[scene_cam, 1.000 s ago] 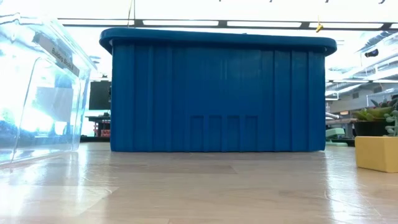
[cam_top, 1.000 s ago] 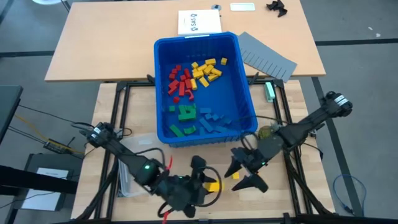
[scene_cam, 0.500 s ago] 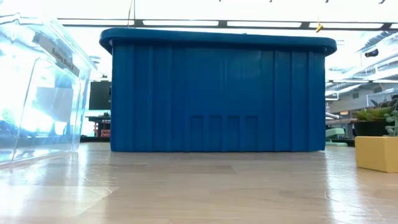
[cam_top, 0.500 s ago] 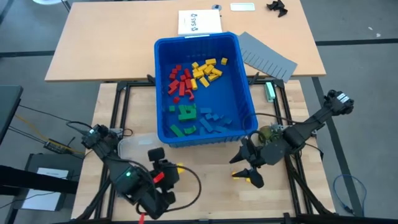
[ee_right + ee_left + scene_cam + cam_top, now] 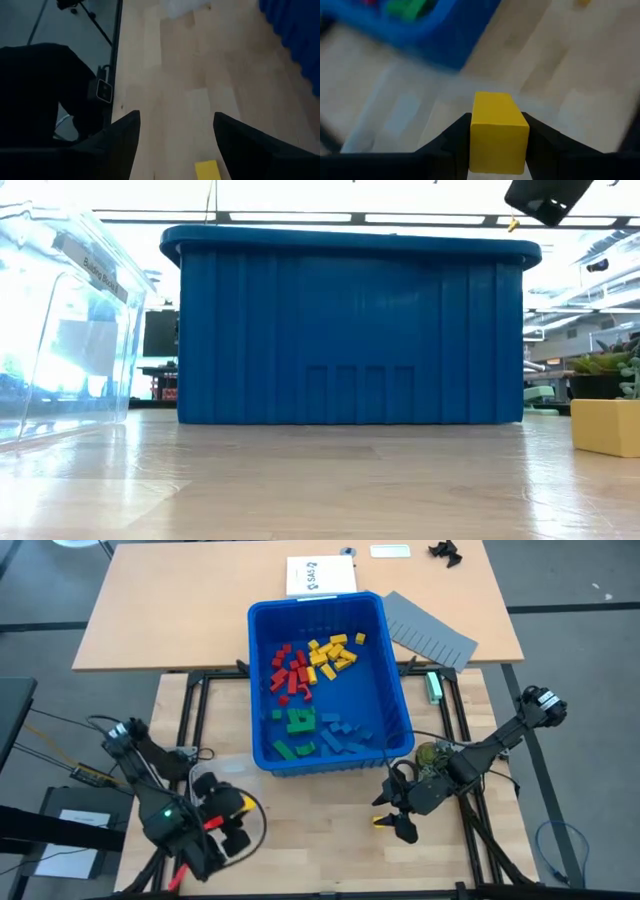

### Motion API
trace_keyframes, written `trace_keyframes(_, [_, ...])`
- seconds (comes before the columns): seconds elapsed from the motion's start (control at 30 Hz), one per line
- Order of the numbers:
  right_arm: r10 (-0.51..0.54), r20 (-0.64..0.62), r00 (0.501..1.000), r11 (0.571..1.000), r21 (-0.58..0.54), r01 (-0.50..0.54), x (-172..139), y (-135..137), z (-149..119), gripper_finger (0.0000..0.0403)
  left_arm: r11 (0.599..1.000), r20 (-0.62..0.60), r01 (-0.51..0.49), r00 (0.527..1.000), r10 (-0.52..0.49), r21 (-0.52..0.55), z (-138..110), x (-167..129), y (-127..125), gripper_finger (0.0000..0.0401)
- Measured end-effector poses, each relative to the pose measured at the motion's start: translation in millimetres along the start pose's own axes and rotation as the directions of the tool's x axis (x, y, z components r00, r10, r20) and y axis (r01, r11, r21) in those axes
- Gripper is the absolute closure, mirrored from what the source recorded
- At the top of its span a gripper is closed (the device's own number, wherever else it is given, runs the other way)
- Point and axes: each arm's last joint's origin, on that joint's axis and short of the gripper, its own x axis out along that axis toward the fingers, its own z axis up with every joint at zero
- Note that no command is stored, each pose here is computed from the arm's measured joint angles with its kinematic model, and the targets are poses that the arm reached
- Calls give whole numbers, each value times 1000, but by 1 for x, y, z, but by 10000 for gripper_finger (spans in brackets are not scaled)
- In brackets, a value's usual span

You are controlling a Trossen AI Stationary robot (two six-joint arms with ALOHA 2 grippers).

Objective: Sort Items/Unsort Items

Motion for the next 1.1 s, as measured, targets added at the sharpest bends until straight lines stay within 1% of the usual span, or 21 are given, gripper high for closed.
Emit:
trace_keyframes(0.1, [-6,-11,1000,1000,-4,6,2,-2,-3,151,998,-107,-52,993,47,-47,-13,13,14,245])
trace_keyframes(0.17, [-10,-16,1000,1000,-6,9,2,-2,-5,152,995,-137,-81,988,73,-53,-20,20,18,245])
trace_keyframes(0.27, [-14,-22,1000,1000,-8,14,4,-4,-8,153,994,-174,-103,980,95,-42,-27,28,18,239])
trace_keyframes(0.4, [-12,-26,1000,1000,-18,12,4,-5,-8,150,992,-190,-105,978,90,-73,-25,35,17,214])
trace_keyframes(0.53, [-25,-96,995,999,-38,22,4,-8,-13,143,991,-162,-102,983,88,-82,-23,37,17,176])
trace_keyframes(0.63, [-84,-211,974,996,-34,78,1,-11,-27,142,992,-153,-97,985,83,-86,-23,37,16,155])
trace_keyframes(0.73, [-155,-318,935,987,-21,157,-3,-14,-47,144,992,-110,-92,991,81,-89,-22,37,16,144])
trace_keyframes(0.8, [-185,-363,913,981,-12,194,-3,-17,-62,147,992,-79,-67,995,58,-104,-21,37,13,142])
trace_keyframes(0.9, [-192,-398,897,976,21,218,2,-22,-87,152,994,-59,-47,997,41,-101,-20,37,11,143])
trace_keyframes(0.97, [-169,-393,904,973,76,216,7,-24,-100,155,995,-57,-39,998,34,-89,-20,37,10,143])
trace_keyframes(1.03, [-100,-355,930,978,135,157,13,-23,-109,158,996,-56,-35,998,30,-86,-20,37,10,144])
trace_keyframes(1.1, [-41,-316,948,981,168,99,17,-20,-116,161,996,-56,-36,998,31,-85,-20,38,10,144])
